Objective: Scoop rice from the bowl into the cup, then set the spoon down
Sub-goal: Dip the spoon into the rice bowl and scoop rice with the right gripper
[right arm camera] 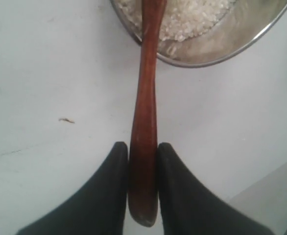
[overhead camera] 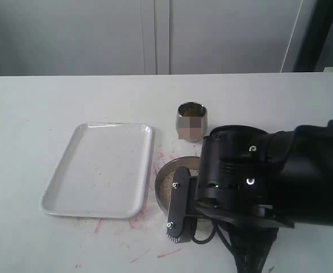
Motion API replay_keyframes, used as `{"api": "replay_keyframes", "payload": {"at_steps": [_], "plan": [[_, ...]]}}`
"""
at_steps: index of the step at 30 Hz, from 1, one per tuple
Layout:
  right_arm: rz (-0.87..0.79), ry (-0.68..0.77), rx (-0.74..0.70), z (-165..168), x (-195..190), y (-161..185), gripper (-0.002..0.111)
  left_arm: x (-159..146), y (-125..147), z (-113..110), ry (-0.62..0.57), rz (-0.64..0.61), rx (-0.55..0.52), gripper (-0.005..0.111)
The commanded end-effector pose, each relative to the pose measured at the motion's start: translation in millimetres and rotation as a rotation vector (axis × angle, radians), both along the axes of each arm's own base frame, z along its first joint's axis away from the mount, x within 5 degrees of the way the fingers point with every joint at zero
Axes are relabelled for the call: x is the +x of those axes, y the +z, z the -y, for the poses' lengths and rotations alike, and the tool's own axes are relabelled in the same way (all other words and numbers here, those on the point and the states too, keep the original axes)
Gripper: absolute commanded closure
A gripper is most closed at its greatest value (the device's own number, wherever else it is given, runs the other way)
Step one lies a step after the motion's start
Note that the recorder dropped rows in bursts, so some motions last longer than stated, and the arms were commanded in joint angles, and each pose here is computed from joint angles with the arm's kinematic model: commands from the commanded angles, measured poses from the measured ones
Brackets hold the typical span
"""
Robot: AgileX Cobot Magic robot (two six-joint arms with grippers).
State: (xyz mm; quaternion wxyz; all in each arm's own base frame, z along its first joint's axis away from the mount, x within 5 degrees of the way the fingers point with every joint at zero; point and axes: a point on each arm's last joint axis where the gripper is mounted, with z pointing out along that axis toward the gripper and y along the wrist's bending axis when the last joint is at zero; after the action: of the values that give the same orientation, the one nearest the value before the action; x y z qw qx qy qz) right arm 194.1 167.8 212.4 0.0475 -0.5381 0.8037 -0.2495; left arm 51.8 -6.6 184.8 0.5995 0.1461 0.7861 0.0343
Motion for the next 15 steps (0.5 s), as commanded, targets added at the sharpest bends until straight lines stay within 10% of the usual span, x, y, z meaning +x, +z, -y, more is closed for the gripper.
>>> {"api": "replay_keyframes", "payload": {"at_steps": [1, 15], "plan": [[0.003, -0.057, 0.033, -0.5, -1.7, -0.9, 0.108, -0.9, -5.8, 0.2, -0.004, -0.040, 0.000, 0.092], [0.006, -0.240, 0.126, -3.1, -7.0, -3.6, 0.108, -0.9, -5.8, 0.2, -0.004, -0.040, 0.000, 0.092]]}}
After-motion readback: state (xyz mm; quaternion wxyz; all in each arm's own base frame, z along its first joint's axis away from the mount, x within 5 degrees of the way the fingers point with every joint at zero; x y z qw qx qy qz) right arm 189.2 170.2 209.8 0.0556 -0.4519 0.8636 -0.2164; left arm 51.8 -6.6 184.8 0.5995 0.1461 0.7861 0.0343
